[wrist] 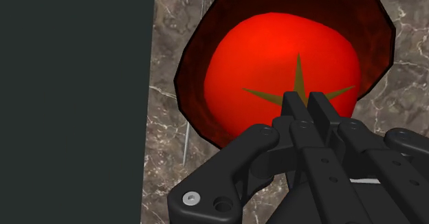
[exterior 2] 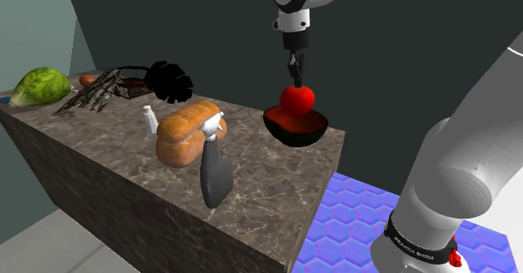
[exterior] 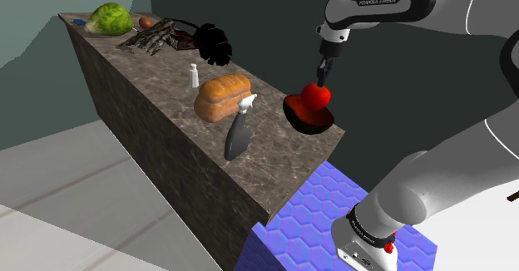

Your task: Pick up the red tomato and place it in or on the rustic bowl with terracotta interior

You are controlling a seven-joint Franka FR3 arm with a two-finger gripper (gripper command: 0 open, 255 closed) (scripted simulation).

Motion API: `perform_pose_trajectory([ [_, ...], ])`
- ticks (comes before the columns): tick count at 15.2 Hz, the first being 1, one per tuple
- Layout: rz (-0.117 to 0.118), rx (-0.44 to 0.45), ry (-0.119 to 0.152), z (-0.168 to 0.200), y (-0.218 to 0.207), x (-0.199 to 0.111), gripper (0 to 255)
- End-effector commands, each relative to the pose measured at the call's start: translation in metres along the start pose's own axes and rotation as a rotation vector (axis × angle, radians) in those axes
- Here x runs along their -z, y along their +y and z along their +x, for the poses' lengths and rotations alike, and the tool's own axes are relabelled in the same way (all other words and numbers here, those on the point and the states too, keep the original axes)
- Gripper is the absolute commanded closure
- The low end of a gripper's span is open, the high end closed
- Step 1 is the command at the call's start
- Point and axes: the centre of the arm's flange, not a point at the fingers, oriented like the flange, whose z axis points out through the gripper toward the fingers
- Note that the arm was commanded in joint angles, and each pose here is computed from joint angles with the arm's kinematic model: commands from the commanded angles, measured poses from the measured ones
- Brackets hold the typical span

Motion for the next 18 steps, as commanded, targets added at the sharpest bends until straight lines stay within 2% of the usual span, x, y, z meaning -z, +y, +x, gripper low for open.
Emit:
perform_pose_trajectory([
  [1,0.0,0.0,0.001,0.002,0.0,-0.009,255],
  [8,0.0,0.0,0.001,0.002,0.0,-0.009,255],
  [9,0.0,0.0,0.001,0.002,0.0,-0.009,0],
  [14,0.0,0.0,0.001,0.002,0.0,-0.009,0],
  [18,0.0,0.0,0.001,0.002,0.0,0.041,0],
])
